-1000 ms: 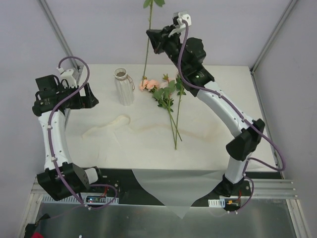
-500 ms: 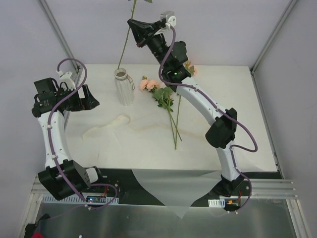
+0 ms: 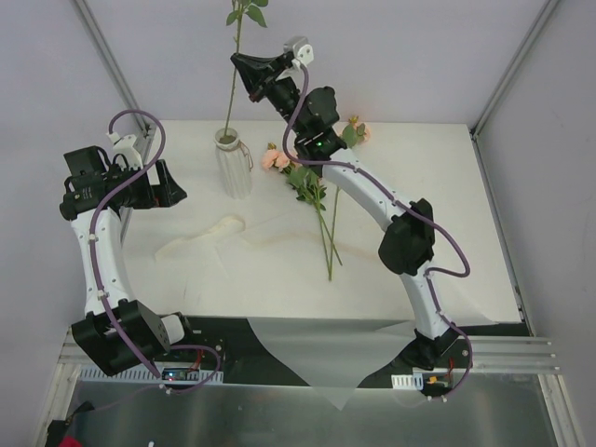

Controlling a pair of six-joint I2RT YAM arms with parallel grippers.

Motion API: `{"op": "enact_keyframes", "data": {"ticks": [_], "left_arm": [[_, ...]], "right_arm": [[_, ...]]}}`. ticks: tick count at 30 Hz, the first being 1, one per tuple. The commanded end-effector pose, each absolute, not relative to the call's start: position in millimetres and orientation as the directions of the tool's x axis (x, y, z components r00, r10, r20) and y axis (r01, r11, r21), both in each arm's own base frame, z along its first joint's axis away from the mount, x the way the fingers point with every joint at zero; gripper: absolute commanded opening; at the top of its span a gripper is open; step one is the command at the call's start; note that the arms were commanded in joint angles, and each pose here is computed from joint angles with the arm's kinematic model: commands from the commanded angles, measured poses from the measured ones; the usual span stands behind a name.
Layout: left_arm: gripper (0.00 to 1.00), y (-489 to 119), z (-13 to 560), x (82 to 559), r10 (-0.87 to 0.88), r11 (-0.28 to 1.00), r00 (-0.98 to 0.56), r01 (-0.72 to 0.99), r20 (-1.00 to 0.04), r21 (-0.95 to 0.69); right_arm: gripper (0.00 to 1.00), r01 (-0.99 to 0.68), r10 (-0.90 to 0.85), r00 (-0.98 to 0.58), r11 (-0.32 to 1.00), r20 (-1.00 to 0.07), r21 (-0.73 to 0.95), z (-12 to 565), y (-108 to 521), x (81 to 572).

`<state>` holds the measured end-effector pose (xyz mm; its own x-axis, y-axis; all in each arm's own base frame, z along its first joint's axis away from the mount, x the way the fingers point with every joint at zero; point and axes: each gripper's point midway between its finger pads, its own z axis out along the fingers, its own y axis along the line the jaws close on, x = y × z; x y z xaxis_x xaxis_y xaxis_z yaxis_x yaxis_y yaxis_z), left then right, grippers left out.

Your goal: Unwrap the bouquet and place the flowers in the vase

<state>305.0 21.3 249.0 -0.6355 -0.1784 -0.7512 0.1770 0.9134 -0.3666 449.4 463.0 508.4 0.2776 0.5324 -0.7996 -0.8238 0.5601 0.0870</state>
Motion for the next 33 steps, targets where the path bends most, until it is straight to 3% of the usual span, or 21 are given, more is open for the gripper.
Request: {"op": "enact_keyframes", "data": {"ticks": [1, 15, 16, 17, 19, 20, 28, 31, 33], "left_arm": [[0.99, 17, 258, 304, -0.165, 0.908, -0.609, 0.214, -0.776, -0.361], [0.99, 11, 265, 300, -0.188, 0.896, -0.602, 0.219, -0.776, -0.387], [0.99, 11, 264, 299, -0.192, 0.894, -0.605, 0.217, -0.773, -0.392], [0.99, 10, 263, 299, -0.195, 0.892, -0.608, 0.217, -0.77, -0.397], [0.99, 8, 262, 299, -0.198, 0.888, -0.611, 0.219, -0.767, -0.403], [0.99, 9, 262, 299, -0.198, 0.888, -0.609, 0.219, -0.768, -0.403], [0.99, 10, 268, 299, -0.203, 0.893, -0.6, 0.212, -0.774, -0.398], [0.99, 10, 269, 298, -0.197, 0.894, -0.597, 0.215, -0.778, -0.392], [0.99, 10, 269, 298, -0.193, 0.895, -0.595, 0.219, -0.78, -0.388]], "right_arm": [[0.01, -0.852, 0.508, 0.285, 0.522, -0.813, 0.028, 496, 474, 438], [0.03, -0.893, 0.302, 0.041, 0.439, -0.952, 0.1, 395, 521, 439], [0.12, -0.892, 0.289, 0.024, 0.438, -0.957, 0.11, 393, 521, 437], [0.41, -0.887, 0.251, -0.025, 0.442, -0.968, 0.137, 377, 522, 437], [0.53, -0.894, 0.228, -0.038, 0.427, -0.973, 0.135, 383, 516, 425], [0.63, -0.887, 0.178, -0.079, 0.436, -0.981, 0.15, 354, 513, 424], [0.7, -0.825, 0.08, -0.164, 0.535, -0.983, 0.182, 334, 439, 399], [0.77, -0.757, 0.007, -0.255, 0.621, -0.967, 0.204, 307, 400, 402], [0.86, -0.675, -0.017, -0.329, 0.703, -0.944, 0.222, 294, 376, 412]]}}
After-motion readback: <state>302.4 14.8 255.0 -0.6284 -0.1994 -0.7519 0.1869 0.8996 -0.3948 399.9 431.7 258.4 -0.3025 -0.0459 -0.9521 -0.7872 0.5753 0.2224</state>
